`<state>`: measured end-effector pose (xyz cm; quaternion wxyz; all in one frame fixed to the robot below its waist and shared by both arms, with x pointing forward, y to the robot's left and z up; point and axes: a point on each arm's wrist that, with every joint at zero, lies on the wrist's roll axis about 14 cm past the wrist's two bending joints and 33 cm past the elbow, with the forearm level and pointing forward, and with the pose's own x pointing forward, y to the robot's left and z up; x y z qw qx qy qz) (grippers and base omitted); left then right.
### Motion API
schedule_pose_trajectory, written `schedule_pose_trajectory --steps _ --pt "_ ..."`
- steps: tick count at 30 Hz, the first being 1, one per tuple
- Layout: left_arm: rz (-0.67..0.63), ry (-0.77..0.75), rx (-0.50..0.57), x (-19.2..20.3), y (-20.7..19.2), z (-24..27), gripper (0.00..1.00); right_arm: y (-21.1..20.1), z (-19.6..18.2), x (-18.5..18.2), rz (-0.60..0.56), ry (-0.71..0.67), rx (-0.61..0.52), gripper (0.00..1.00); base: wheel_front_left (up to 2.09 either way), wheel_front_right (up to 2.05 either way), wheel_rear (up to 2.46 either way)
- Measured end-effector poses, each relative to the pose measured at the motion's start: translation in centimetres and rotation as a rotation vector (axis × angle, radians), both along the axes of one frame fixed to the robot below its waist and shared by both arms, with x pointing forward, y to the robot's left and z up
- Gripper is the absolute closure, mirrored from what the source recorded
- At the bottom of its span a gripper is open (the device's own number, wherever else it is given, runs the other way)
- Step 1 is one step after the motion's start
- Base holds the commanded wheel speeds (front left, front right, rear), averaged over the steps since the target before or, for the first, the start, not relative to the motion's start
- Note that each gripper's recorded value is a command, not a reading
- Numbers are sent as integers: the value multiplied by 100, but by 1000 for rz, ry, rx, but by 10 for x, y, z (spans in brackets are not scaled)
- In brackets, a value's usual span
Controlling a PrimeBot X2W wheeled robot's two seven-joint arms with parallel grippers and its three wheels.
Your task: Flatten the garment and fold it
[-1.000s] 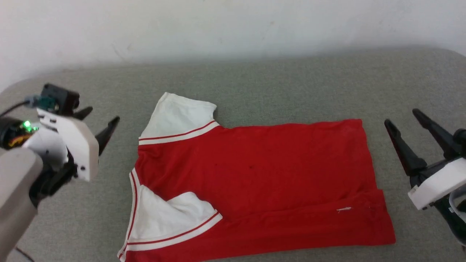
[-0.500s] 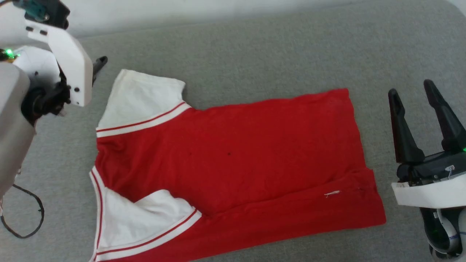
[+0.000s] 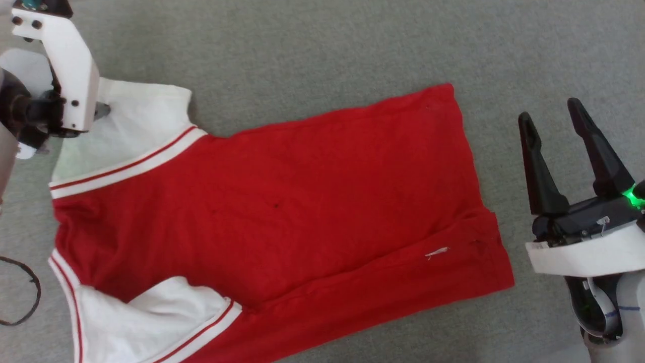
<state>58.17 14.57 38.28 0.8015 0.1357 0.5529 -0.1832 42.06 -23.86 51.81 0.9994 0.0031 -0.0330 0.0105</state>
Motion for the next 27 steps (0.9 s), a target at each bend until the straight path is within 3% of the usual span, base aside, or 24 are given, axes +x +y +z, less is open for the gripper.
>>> schedule_pose_trajectory --steps 4,5,6,11,17,27 --pt "-18 52 29 4 -2 -8 0 -5 -14 1 -6 48 -12 0 0 0 0" --pt "-24 64 29 4 -3 -10 91 -5 -18 0 -4 61 -16 0 0 0 0" --pt "-26 70 24 4 -4 -10 100 -6 -21 0 -4 70 -17 0 0 0 0" --pt "-48 36 -5 3 -11 -4 100 -10 -17 5 7 63 -34 0 0 0 0" --pt "-68 -25 -34 -8 -8 12 100 -19 32 28 56 -28 -156 0 0 0 0" --pt "-145 -137 -71 -30 -9 48 100 -4 3 69 206 461 -289 0 0 0 0"
